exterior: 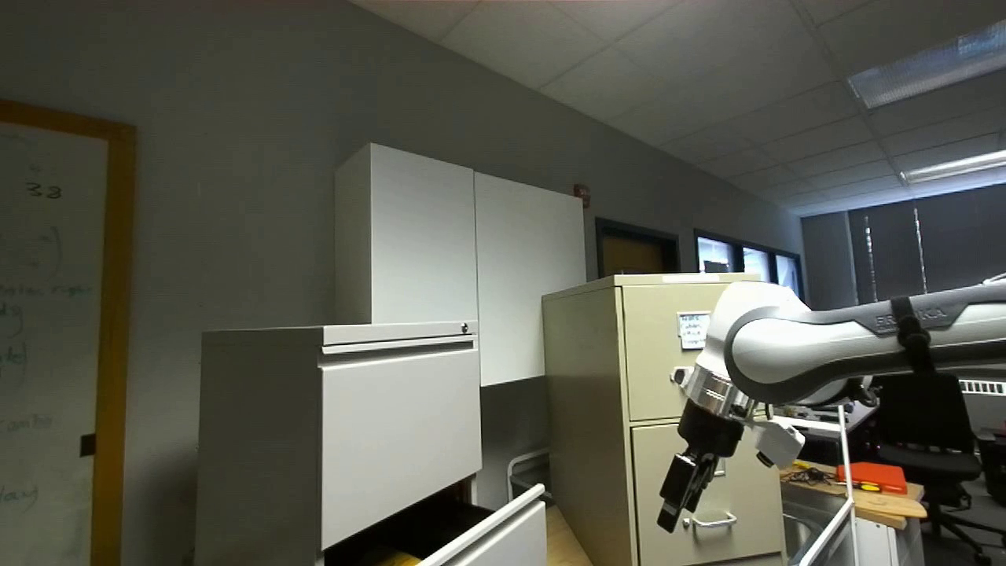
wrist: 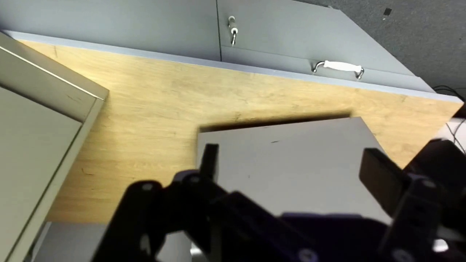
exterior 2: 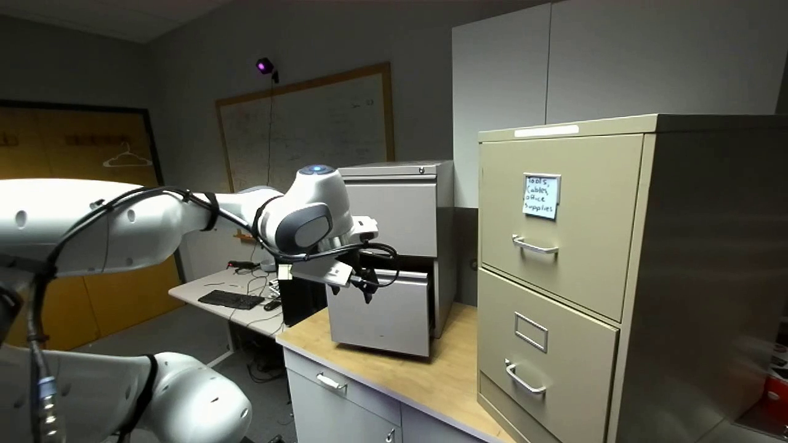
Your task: Close the open drawer
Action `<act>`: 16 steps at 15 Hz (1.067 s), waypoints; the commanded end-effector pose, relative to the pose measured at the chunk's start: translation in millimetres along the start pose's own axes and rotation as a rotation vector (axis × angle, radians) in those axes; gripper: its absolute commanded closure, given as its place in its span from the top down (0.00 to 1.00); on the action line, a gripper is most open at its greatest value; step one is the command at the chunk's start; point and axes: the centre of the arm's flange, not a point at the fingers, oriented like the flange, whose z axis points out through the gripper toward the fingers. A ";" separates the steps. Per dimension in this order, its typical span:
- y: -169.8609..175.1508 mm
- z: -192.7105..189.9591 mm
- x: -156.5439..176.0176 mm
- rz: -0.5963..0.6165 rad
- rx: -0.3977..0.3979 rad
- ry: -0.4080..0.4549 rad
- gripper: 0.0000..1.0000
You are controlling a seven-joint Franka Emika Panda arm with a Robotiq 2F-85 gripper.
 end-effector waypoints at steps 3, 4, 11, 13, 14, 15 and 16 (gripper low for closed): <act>-51.6 27.6 53.2 -0.031 0.004 0.022 0.75; -58.9 34.1 60.3 -0.036 0.006 0.023 0.75; -104.7 63.2 103.6 -0.090 0.021 0.029 0.20; -117.6 71.0 119.9 -0.094 0.026 0.026 0.05; -122.5 77.8 129.3 -0.091 0.032 0.020 0.00; -126.7 83.7 136.3 -0.089 0.042 0.011 0.00; -128.7 95.1 144.5 -0.082 0.046 -0.004 0.00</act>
